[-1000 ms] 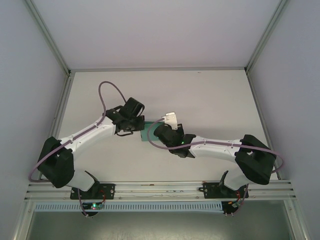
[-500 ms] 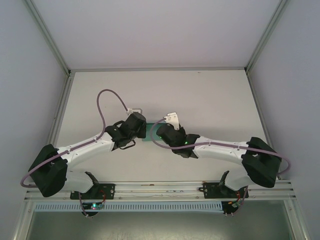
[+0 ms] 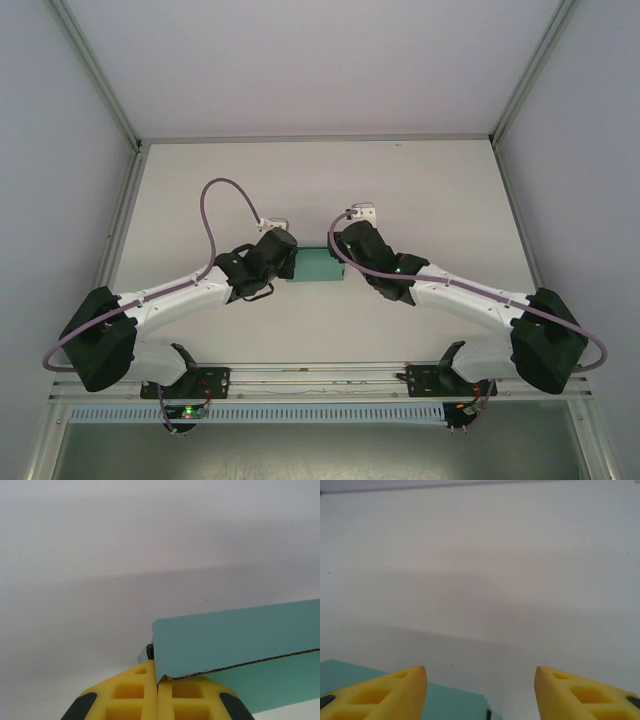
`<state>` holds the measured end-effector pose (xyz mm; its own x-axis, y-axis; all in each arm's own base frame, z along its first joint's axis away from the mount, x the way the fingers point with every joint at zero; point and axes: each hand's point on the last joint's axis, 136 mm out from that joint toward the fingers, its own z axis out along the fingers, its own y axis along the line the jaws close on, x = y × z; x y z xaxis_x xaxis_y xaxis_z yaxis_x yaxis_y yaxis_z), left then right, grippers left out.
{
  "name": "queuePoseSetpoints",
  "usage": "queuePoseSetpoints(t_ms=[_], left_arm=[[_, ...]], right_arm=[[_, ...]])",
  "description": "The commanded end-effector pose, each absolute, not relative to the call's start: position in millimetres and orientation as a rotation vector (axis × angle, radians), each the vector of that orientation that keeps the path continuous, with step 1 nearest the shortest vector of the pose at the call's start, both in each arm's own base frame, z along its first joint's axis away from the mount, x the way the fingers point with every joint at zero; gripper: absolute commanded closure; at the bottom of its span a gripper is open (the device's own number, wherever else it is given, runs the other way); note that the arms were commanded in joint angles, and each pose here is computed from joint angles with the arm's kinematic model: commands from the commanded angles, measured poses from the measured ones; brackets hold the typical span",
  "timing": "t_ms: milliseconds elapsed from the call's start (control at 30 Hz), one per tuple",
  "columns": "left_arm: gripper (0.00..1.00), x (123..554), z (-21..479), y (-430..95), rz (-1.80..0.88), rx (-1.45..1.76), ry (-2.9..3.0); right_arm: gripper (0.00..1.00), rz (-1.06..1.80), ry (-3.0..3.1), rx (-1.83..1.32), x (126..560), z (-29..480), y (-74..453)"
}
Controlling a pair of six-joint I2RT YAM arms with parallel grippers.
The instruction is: Assemble paper box
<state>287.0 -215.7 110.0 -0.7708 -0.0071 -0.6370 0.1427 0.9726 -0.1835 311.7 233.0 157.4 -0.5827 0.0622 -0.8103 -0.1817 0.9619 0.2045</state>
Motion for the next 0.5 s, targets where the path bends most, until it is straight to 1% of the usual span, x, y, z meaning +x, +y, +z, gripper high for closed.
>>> queuePoseSetpoints(t_ms=[0, 33, 67, 200, 300, 367, 467], left_arm=[[1.0, 237, 49, -194, -0.137, 0.259, 2.699], [1.0, 238, 51, -195, -0.14, 0.262, 2.695], [0.96, 238, 52, -196, -0.147, 0.27, 2.695], [0.95, 241, 61, -208, -0.212, 0.321, 2.671], [0.84, 242, 75, -219, -0.284, 0.366, 2.645], [0.73, 242, 88, -227, -0.339, 0.402, 2.617], [0.58, 242, 108, -231, -0.38, 0.44, 2.578]], right_arm=[[0.44, 0.347, 2.235, -0.046, 312, 145, 233], [0.45, 0.329, 2.251, -0.032, 311, 139, 229], [0.46, 0.323, 2.261, -0.024, 309, 135, 226], [0.5, 0.317, 2.33, 0.017, 299, 106, 218], [0.53, 0.328, 2.373, 0.037, 291, 90, 216], [0.55, 0.325, 2.386, 0.057, 288, 84, 214], [0.58, 0.327, 2.399, 0.072, 284, 77, 213]])
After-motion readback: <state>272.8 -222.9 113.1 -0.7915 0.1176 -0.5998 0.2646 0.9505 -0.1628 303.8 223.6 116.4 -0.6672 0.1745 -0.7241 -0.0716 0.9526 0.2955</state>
